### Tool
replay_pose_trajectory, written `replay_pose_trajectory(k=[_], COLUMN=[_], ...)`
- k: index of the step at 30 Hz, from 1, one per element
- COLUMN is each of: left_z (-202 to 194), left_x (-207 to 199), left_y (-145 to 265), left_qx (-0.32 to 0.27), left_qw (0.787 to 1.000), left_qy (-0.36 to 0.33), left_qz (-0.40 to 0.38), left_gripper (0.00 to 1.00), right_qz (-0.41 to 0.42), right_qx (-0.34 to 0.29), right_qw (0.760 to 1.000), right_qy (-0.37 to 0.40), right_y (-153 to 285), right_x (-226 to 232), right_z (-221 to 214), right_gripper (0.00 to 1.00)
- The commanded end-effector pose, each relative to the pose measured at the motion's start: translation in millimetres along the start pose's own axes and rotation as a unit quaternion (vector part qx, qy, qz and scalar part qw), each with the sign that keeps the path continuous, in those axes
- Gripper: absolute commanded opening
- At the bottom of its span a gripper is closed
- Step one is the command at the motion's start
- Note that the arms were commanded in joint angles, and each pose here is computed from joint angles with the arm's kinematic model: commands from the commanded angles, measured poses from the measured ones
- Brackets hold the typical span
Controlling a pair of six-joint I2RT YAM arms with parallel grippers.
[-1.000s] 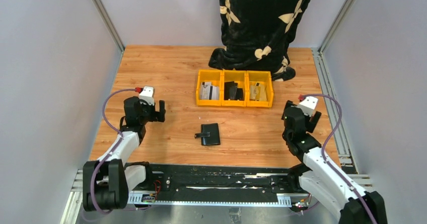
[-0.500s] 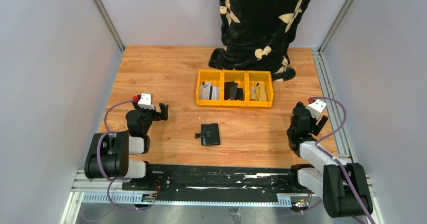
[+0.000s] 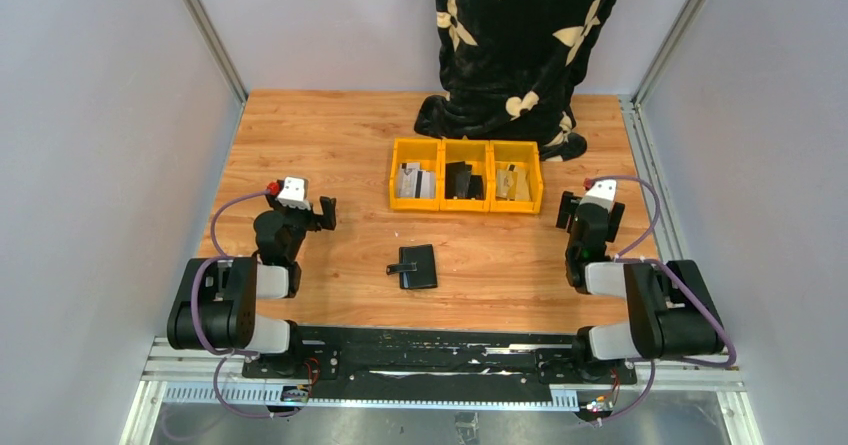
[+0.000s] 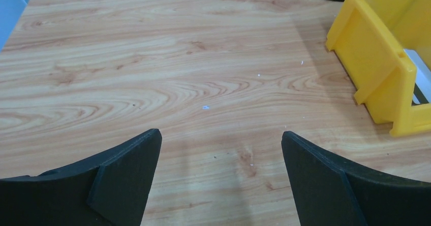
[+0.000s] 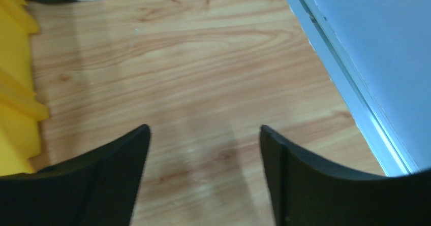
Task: Take the credit cards out of the card holder
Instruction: Reset both arms
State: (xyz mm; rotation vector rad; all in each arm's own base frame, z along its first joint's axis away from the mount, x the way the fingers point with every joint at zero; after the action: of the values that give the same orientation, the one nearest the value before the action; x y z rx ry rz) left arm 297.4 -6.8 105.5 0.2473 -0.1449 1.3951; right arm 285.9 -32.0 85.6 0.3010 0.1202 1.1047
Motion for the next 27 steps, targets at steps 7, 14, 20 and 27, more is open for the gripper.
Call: replay_pose_trajectory(k=[7, 14, 20, 27], left_z=[3.8, 3.9, 3.8, 3.6], left_x=[4.3, 4.6, 4.1, 3.4], left_y=[-1.5, -1.5, -1.5, -2.0], left_qx=[-0.001, -0.001, 0.000, 0.001], left_qw=[1.000, 1.000, 1.000, 1.000], left_qy=[-0.017, -0.017, -0.017, -0.022], left_qz=[0.018, 0.018, 0.017, 0.013], left_gripper=[1.00, 1.00, 1.00, 1.00], right_qz=[0.055, 0.064, 0.065, 0.065], right_qx=[-0.033, -0.035, -0.036, -0.036], right_qw=[0.998, 0.997, 0.997, 0.997], right_qy=[0.017, 0.025, 0.026, 0.026], right_y=[-1.0, 0.1, -0.7, -0.8], right_x=[7.8, 10.4, 11.1, 10.8], right_z=[1.1, 0.5, 1.0, 1.1], right_gripper=[0.93, 0.93, 0.94, 0.94])
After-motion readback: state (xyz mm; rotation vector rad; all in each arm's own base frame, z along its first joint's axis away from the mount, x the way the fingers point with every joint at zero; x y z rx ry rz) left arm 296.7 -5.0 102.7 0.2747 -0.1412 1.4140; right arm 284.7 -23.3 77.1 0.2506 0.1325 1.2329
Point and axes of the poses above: each gripper's point midway between its finger pads, its own y axis back along the fingers, its own x axis along the line the jaws close on, z = x × y, the point moved 6 cm from there along y, back along the fingers, and after that the axes turned 13 degrees about -y, right-handed, at the moved point
